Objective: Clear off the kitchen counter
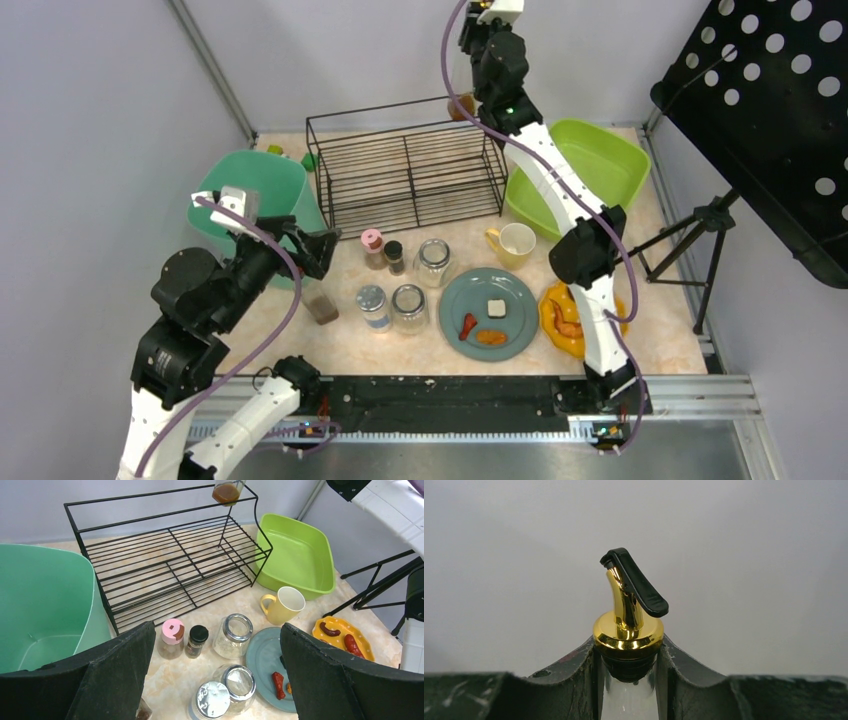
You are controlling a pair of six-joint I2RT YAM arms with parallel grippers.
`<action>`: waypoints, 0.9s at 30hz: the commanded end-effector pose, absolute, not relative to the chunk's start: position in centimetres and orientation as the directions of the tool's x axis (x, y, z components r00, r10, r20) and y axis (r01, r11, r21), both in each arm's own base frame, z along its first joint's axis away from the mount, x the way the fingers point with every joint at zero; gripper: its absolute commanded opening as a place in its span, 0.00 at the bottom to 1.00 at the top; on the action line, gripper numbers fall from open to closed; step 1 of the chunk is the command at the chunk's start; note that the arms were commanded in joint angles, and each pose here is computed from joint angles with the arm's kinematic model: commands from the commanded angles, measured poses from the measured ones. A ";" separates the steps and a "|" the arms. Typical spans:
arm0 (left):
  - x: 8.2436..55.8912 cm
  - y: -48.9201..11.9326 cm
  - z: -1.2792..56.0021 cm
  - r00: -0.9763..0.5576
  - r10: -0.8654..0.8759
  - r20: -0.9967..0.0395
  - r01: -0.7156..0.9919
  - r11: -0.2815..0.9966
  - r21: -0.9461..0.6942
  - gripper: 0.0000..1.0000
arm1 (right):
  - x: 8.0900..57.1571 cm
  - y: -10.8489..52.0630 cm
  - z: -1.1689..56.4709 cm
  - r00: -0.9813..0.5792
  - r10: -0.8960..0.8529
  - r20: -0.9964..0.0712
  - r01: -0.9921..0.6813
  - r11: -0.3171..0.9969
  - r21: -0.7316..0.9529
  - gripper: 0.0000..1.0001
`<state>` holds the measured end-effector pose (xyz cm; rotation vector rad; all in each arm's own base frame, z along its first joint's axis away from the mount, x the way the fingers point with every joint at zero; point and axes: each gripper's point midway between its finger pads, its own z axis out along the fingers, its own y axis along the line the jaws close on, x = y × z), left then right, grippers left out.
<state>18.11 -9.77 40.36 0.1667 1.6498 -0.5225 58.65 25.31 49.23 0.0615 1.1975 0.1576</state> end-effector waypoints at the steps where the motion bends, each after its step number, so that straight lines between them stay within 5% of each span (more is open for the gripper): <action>1: 17.8 -9.7 41.7 -0.111 -0.198 -0.974 0.418 0.880 -0.226 0.99 | 57.1 23.3 54.6 0.483 0.218 -0.848 -0.089 0.976 0.200 0.00; 27: 17.8 -9.8 40.8 -0.143 -0.195 -0.970 0.416 0.878 -0.238 0.99 | 60.3 23.6 43.7 0.336 0.096 -0.937 0.018 0.994 0.108 0.00</action>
